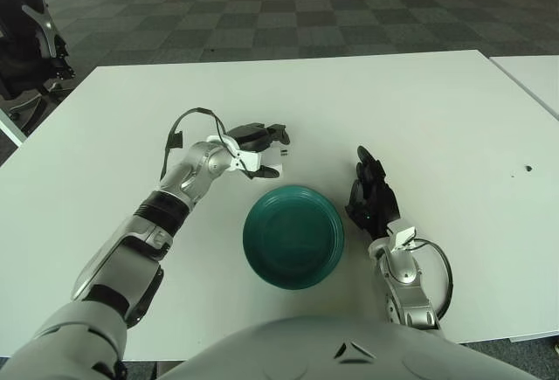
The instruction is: Put the charger into the plate.
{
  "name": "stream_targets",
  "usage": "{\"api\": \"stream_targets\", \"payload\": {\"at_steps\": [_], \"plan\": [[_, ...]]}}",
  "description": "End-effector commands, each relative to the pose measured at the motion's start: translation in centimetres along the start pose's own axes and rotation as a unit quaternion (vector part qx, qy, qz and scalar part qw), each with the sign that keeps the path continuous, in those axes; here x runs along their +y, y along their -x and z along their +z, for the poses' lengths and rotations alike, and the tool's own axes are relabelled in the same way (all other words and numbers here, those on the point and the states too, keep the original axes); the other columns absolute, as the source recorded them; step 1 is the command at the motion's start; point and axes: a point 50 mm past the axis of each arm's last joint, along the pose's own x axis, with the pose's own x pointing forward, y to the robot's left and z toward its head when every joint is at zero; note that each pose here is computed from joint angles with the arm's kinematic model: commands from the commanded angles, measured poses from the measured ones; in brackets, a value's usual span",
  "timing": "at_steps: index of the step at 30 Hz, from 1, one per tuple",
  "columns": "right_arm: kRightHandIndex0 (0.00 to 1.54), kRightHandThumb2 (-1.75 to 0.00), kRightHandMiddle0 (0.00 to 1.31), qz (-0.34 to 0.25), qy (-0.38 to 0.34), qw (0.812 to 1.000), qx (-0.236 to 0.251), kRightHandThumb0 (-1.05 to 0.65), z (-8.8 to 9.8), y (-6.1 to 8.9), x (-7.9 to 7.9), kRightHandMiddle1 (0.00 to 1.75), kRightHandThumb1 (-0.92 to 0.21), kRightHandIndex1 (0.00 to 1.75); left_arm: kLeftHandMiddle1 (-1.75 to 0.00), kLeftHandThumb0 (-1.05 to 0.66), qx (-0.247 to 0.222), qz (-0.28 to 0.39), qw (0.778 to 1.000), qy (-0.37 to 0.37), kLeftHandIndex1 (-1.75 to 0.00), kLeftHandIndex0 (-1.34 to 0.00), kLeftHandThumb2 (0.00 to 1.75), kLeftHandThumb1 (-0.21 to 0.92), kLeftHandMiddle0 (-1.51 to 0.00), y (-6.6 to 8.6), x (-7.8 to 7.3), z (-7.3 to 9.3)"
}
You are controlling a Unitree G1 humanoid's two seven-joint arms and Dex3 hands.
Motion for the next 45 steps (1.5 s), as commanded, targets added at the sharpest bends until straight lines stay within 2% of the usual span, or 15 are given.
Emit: {"api": "stream_targets", "payload": {"at_steps": [1,7,21,28,29,31,32,34,35,36,37,38,40,43,45], "plan": [[0.0,-0.9,0.0,-0.009,0.009,0.989,0.146,-0.76,-4.8,2.6,-0.2,0.17,-0.92,0.0,-0.29,-1.03,0.009,-0.008,1.0,-0.015,-0.95,0.0,0.72,0.92,-0.16,-0.5,0.4,-0.3],[0.0,-0.91,0.0,-0.013,0.01,0.99,0.143,-0.75,-4.7,2.5,-0.2,0.15,-0.92,0.0,-0.21,-1.03,0.026,-0.025,0.999,-0.018,-0.97,0.0,0.74,0.92,-0.19,-1.2,-0.2,-1.1],[0.0,-0.9,0.0,-0.008,-0.002,0.991,0.132,-0.77,-4.5,2.1,-0.1,0.14,-0.92,0.0,-0.13,-1.05,0.059,-0.046,0.996,-0.056,-0.96,0.0,0.73,0.92,-0.16,-2.3,-2.0,-2.3],[0.0,-0.89,0.0,-0.004,-0.004,0.992,0.13,-0.78,-4.5,2.0,-0.2,0.17,-0.92,0.0,-0.14,-1.02,0.085,-0.056,0.993,-0.057,-0.96,0.0,0.67,0.92,-0.21,-2.2,-4.2,-3.1],[0.0,-0.88,0.0,-0.002,-0.004,0.992,0.129,-0.79,-4.5,1.9,-0.3,0.17,-0.92,0.0,-0.19,-1.02,0.086,-0.055,0.993,-0.058,-0.97,0.0,0.67,0.92,-0.21,-2.2,-4.3,-3.2],[0.0,-0.88,0.0,0.002,-0.006,0.992,0.128,-0.79,-4.5,1.9,-0.3,0.17,-0.92,0.0,-0.54,-1.0,0.09,-0.052,0.993,-0.061,-1.04,0.0,0.64,0.92,-0.12,-2.3,-4.5,-3.3],[0.0,-0.88,0.0,0.005,-0.007,0.992,0.128,-0.8,-4.6,1.9,-0.3,0.18,-0.92,0.0,-0.62,-0.99,0.094,-0.049,0.992,-0.063,-1.06,0.0,0.64,0.92,-0.09,-2.2,-4.6,-3.4],[0.0,-0.87,0.0,0.007,-0.01,0.992,0.128,-0.81,-4.6,1.8,-0.4,0.18,-0.92,0.0,-0.92,-0.95,0.1,-0.039,0.992,-0.069,-1.23,-0.01,0.57,0.92,-0.04,-2.2,-4.9,-3.7],[0.0,-0.86,0.0,0.006,-0.011,0.992,0.128,-0.81,-4.6,1.8,-0.4,0.18,-0.92,0.0,-1.12,-0.86,0.102,-0.034,0.992,-0.071,-1.37,-0.04,0.52,0.89,-0.02,-2.1,-4.9,-3.7],[0.0,-0.86,0.0,0.006,-0.012,0.992,0.129,-0.81,-4.6,1.8,-0.4,0.18,-0.92,0.0,-1.2,-0.83,0.105,-0.027,0.991,-0.076,-1.42,-0.04,0.5,0.88,-0.02,-2.0,-5.1,-3.9],[0.0,-0.86,0.0,0.006,-0.013,0.991,0.13,-0.82,-4.6,1.8,-0.4,0.17,-0.92,0.0,-1.35,-0.75,0.108,-0.023,0.991,-0.08,-1.51,-0.07,0.48,0.86,-0.01,-1.9,-5.2,-4.0],[0.0,-0.86,0.0,0.005,-0.015,0.991,0.13,-0.82,-4.6,1.7,-0.4,0.17,-0.92,0.0,-1.41,-0.73,0.116,-0.014,0.989,-0.086,-1.55,-0.08,0.48,0.85,-0.01,-1.6,-5.5,-4.5],[0.0,-0.86,0.0,0.004,-0.017,0.991,0.132,-0.82,-4.6,1.7,-0.4,0.17,-0.92,0.0,-1.61,-0.52,0.129,-0.001,0.987,-0.096,-1.6,-0.27,0.62,0.77,-0.07,-1.1,-6.0,-5.1],[0.0,-0.86,0.0,0.003,-0.017,0.991,0.133,-0.83,-4.7,1.7,-0.5,0.16,-0.92,0.0,-1.7,-0.17,0.138,0.014,0.984,-0.107,-1.59,-0.39,0.9,0.59,-0.29,-0.9,-6.5,-5.4],[0.0,-0.85,0.0,0.003,-0.018,0.991,0.134,-0.83,-4.7,1.6,-0.5,0.16,-0.92,0.0,-1.7,-0.09,0.141,0.025,0.984,-0.109,-1.62,-0.43,1.03,0.5,-0.38,-0.8,-6.8,-5.4]]}}
